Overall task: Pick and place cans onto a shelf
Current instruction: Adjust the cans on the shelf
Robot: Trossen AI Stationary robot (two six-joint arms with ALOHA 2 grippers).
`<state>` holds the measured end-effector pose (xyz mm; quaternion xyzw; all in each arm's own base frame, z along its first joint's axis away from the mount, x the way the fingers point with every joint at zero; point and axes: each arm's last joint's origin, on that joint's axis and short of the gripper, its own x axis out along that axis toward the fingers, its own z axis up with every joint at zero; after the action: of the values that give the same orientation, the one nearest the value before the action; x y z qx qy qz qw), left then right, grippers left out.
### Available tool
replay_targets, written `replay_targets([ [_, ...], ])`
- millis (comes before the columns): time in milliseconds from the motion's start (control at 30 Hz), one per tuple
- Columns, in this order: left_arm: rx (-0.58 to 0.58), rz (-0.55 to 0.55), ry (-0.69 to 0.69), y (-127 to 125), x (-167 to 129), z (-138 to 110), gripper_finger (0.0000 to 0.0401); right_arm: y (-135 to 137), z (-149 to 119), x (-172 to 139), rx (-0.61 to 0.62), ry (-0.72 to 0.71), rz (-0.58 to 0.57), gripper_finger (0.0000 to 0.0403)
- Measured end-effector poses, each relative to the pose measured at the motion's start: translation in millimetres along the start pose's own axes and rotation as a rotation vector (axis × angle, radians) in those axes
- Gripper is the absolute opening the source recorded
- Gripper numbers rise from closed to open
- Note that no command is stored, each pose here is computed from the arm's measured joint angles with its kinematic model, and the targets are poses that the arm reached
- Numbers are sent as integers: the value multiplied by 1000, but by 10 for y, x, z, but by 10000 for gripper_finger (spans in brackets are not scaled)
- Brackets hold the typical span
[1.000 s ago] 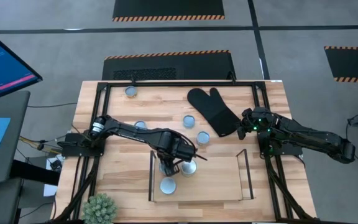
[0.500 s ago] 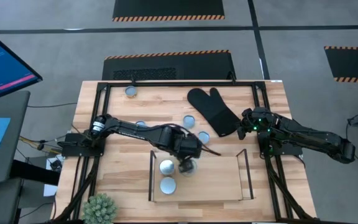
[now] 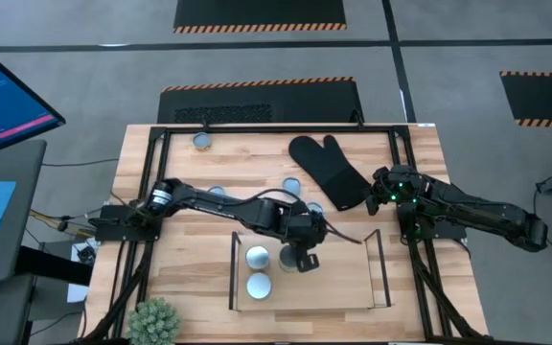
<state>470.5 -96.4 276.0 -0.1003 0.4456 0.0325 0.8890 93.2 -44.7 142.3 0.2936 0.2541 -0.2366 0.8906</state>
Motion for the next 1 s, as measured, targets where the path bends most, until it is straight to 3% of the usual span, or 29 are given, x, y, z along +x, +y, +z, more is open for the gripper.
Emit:
replay_targets([
  [300, -18, -52, 36, -65, 131, -55, 0, -1, -1, -1, 0, 1, -2, 33],
  [800, -53, -9, 156, -39, 114, -175, 0, -3, -3, -1, 1, 3, -4, 33],
  [1000, -52, -9, 136, -47, 112, -158, 0, -3, -3, -1, 1, 4, -5, 33],
])
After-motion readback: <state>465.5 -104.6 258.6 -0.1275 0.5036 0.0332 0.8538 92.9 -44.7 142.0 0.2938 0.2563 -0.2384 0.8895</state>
